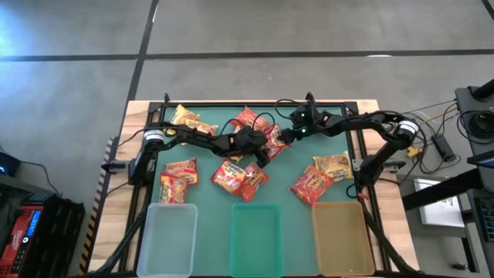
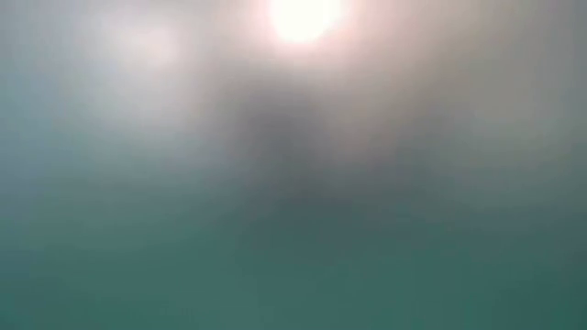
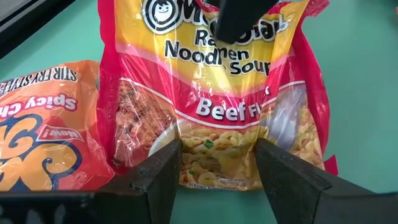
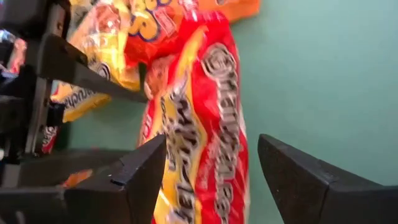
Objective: Sort Maruchan noodles
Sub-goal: Put the red noodle pack into the orange bin
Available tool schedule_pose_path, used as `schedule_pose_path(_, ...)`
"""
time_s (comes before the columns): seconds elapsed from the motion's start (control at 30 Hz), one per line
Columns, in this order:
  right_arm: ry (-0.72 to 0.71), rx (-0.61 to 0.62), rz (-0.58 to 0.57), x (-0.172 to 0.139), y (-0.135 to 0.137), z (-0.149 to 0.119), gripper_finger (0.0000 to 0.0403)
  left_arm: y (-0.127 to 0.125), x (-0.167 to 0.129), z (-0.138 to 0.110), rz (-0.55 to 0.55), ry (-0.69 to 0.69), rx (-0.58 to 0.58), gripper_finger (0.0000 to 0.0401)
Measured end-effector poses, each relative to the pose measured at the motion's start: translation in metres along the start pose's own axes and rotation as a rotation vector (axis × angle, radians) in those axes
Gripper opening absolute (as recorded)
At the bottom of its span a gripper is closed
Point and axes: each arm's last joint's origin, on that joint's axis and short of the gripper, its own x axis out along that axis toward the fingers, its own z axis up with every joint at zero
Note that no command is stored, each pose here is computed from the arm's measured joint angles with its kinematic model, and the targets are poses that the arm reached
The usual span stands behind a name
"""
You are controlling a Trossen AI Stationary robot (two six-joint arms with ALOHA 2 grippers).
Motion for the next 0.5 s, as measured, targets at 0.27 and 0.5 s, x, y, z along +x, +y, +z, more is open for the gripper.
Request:
schedule_pose_path(0.27,0.006,-0.014,0.067,0.017,-0.003,-0.002,0.0246,0.000,0.000,0.000,0.005,-0.002,-0.016,0.0194)
schedule_pose_path(0.5,0.001,-0.046,0.103,0.032,-0.001,-0.007,0.0227,0.000,0.000,0.000,0.027,-0.011,-0.035,0.0194)
